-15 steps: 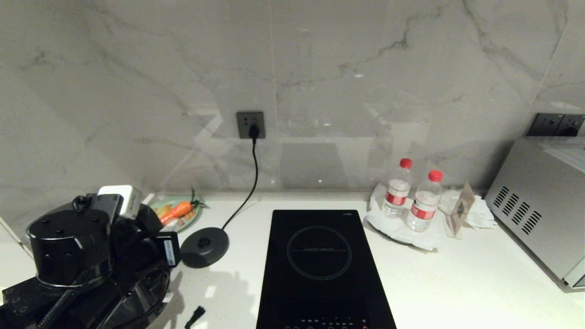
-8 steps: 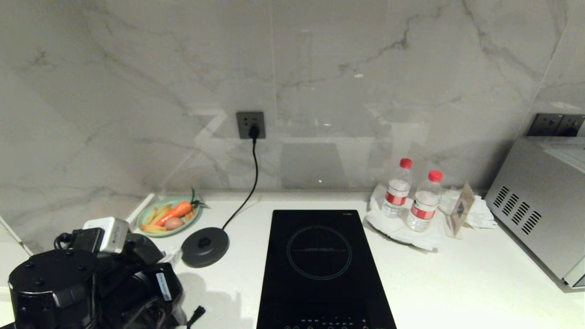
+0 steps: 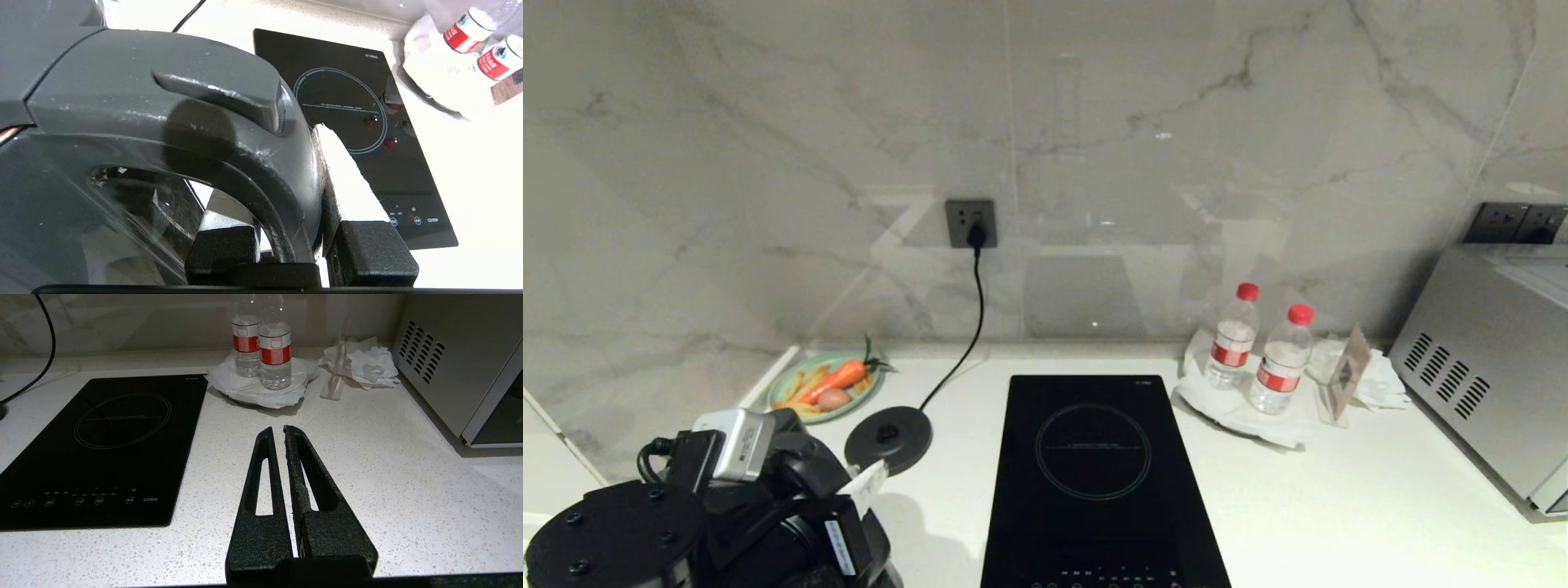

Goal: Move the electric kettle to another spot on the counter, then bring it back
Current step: Place it by the sink

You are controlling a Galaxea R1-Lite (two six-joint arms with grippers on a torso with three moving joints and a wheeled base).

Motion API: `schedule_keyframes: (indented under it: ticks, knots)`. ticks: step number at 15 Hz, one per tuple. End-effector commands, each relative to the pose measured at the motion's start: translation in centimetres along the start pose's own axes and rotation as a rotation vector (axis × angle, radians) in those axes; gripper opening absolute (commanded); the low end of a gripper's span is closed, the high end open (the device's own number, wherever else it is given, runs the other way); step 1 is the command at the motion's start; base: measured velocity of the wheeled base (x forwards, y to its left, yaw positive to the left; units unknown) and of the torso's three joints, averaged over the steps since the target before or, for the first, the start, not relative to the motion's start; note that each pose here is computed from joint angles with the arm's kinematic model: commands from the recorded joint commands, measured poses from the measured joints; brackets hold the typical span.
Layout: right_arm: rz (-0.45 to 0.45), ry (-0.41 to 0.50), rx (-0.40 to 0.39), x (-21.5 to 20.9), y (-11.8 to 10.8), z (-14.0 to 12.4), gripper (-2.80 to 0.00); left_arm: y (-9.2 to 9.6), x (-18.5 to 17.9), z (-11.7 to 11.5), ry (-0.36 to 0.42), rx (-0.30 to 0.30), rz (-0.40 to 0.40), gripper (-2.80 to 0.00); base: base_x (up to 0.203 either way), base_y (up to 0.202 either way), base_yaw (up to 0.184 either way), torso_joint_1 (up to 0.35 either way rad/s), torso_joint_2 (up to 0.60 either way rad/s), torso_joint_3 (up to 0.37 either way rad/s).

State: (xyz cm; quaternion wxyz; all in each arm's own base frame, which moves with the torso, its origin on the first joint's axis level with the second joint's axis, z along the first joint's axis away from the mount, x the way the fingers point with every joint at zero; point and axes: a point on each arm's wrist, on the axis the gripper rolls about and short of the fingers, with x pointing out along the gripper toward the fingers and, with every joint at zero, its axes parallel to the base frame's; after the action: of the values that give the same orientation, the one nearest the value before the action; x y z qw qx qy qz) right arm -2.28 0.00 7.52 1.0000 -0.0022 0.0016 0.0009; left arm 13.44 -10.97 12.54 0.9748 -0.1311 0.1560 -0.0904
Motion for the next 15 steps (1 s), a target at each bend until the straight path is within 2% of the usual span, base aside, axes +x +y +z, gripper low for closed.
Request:
schedule_keyframes:
  ticks: [1,7,15]
  knots:
    - [0.001,0.0,-0.002,0.0,0.0,0.0,-2.8,-0.16,0.02,0.1,-0.008,-0.004,-0.003,-2.8,0.0,0.0,0.0,0.0,0.0,0.0]
    - [0.001,-0.002,-0.003,0.0,0.0,0.02,-2.8,-0.19,-0.01,0.31,-0.027,-0.007,0.015,-2.8,-0.002,0.0,0.017,0.0,0.0,0.0]
    - [0.001,-0.002,-0.002,0.0,0.0,0.02,-2.8,-0.19,-0.05,0.37,-0.031,-0.008,0.017,-2.8,-0.001,-0.009,0.174,0.002,0.0,0.003]
